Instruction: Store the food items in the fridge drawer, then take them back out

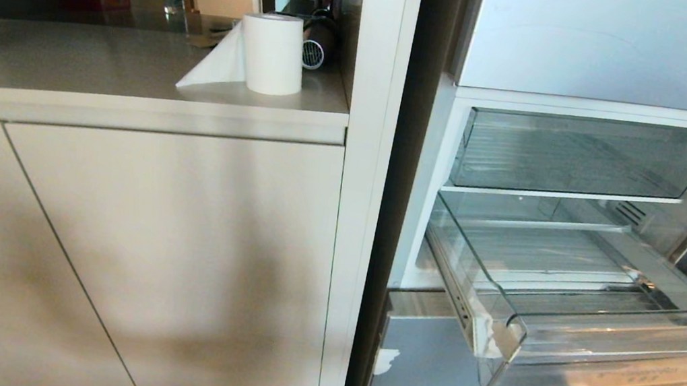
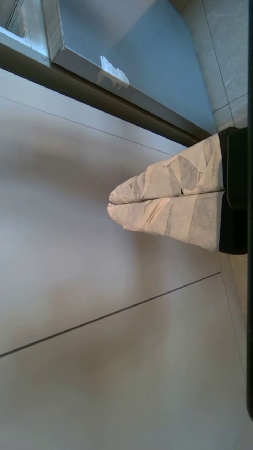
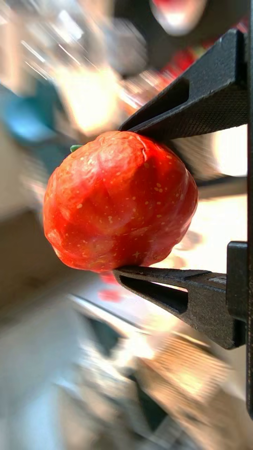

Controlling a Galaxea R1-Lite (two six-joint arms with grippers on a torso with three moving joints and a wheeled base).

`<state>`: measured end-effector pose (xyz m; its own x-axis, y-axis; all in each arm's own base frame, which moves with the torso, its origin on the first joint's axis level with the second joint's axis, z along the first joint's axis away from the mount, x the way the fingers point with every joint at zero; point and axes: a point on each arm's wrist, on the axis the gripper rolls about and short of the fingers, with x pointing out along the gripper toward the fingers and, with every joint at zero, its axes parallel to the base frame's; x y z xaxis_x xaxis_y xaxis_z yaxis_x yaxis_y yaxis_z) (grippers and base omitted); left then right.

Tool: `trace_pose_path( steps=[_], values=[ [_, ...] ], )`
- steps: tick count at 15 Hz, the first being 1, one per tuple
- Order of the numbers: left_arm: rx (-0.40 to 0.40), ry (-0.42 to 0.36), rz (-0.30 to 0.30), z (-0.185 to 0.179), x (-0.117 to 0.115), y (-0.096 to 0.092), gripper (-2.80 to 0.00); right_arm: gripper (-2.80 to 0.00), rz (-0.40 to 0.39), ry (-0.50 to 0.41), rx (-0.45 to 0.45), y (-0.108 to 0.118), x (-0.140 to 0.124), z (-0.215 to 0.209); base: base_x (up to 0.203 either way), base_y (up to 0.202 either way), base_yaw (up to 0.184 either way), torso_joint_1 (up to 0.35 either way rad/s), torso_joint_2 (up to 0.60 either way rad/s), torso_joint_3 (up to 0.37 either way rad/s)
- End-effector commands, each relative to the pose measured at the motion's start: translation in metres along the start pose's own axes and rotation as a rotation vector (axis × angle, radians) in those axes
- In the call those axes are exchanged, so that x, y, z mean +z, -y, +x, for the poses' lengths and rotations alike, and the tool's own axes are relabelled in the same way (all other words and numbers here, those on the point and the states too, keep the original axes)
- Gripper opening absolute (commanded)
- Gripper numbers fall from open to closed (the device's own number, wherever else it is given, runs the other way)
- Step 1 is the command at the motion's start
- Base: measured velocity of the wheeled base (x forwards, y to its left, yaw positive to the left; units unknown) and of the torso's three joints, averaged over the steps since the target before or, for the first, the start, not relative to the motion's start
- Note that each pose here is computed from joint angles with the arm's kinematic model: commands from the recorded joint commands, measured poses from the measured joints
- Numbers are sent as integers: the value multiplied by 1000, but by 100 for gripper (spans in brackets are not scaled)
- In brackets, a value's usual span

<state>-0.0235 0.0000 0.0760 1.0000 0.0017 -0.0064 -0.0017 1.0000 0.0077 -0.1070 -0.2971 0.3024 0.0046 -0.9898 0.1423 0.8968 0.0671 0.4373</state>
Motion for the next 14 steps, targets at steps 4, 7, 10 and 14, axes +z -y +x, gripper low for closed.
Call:
trace_pose_path(
  steps=[4,7,10,14],
  values=[
    [0,0,0,0,0,0,-280,-280,67,-297,61,50,-64,35,0,0,0,0,0,0],
    [0,0,0,0,0,0,-280,-280,75,-345,40,75,-85,52,0,0,0,0,0,0],
    [0,0,0,0,0,0,-280,-280,49,-364,32,88,-96,59,0,0,0,0,0,0],
    [0,0,0,0,0,0,-280,-280,34,-447,38,114,-135,73,0,0,0,0,0,0]
  ],
)
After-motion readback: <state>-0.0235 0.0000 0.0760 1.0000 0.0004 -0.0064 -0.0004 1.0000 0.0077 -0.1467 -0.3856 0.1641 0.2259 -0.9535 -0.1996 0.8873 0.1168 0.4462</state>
